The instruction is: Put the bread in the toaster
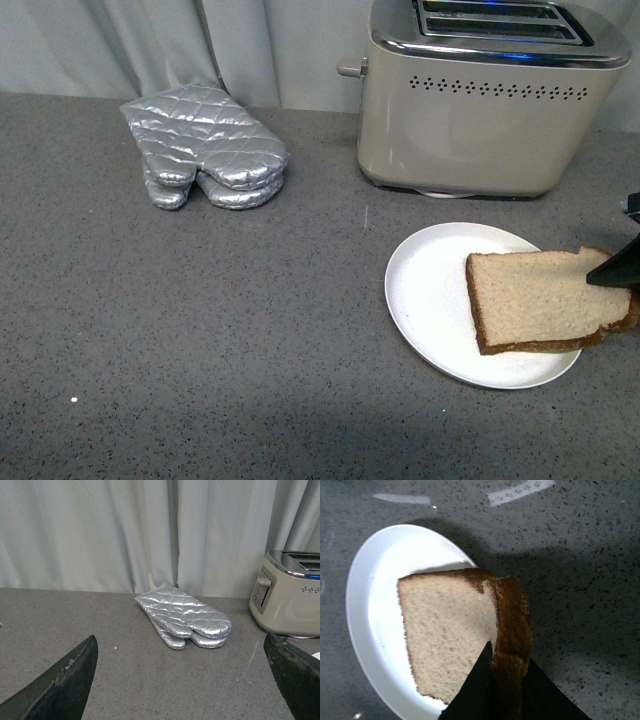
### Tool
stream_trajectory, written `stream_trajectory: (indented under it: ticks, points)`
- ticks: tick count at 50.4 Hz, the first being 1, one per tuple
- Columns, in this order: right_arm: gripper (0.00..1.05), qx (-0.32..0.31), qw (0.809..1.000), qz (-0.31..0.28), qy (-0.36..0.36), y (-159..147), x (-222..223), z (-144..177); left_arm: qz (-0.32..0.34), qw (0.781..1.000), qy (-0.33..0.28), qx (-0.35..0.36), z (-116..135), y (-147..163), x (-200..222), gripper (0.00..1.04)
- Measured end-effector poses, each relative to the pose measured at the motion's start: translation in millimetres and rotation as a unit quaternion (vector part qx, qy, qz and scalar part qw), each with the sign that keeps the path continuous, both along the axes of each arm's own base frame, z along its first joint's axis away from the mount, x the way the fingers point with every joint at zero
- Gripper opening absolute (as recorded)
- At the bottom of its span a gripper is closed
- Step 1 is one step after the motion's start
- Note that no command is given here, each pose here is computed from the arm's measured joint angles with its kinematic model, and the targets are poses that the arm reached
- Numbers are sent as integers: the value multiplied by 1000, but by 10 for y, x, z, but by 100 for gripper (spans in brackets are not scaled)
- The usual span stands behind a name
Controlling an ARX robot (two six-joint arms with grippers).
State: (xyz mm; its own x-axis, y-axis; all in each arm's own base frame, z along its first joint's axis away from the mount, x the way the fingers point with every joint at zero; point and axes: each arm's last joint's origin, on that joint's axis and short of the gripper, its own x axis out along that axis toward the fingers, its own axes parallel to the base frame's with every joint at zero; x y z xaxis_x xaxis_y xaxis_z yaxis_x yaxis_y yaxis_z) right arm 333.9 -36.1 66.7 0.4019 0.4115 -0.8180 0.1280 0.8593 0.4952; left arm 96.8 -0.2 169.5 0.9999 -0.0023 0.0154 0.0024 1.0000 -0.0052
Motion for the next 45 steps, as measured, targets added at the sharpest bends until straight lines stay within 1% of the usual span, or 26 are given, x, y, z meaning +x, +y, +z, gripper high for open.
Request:
stream_trajectory:
  ticks: [2, 4, 9, 16, 20, 24, 28, 29, 33, 39, 41, 42, 43, 44, 45]
  points:
    - [3, 11, 1000, -8, -6, 7, -23, 97, 0, 1000, 0, 0, 0, 0, 0, 98]
    - [1, 20, 1000, -17, -11, 15, -41, 183, 0, 1000, 0, 0, 0, 0, 0, 98]
    - [1, 36, 998, -36, -23, 51, -92, 375, 0, 1000, 0, 0, 0, 0, 0, 98]
    - [1, 61, 994, -85, -39, 132, -200, 716, 0, 1000, 0, 0, 0, 0, 0, 98]
    - [1, 79, 986, -133, -59, 205, -269, 985, 0, 1000, 0, 0, 0, 0, 0, 98]
    - [1, 95, 978, -165, -85, 272, -306, 1205, 0, 1000, 0, 0, 0, 0, 0, 98]
    - [1, 119, 961, -225, -108, 388, -379, 1491, 0, 1000, 0, 0, 0, 0, 0, 98]
    - [1, 122, 954, -250, -116, 426, -391, 1571, 0, 1000, 0, 0, 0, 0, 0, 98]
    - [1, 129, 929, -315, -141, 537, -384, 1765, 0, 1000, 0, 0, 0, 0, 0, 98]
    - [1, 134, 900, -378, -171, 671, -318, 1932, 0, 1000, 0, 0, 0, 0, 0, 98]
    - [1, 136, 887, -401, -185, 737, -282, 1989, 0, 1000, 0, 0, 0, 0, 0, 98]
    - [1, 135, 884, -405, -189, 753, -271, 2001, 0, 1000, 0, 0, 0, 0, 0, 98]
    - [1, 137, 877, -418, -195, 787, -250, 2027, 0, 1000, 0, 0, 0, 0, 0, 98]
    - [1, 135, 874, -422, -199, 804, -240, 2041, 0, 1000, 0, 0, 0, 0, 0, 98]
    - [1, 137, 868, -433, -202, 840, -219, 2062, 0, 1000, 0, 0, 0, 0, 0, 98]
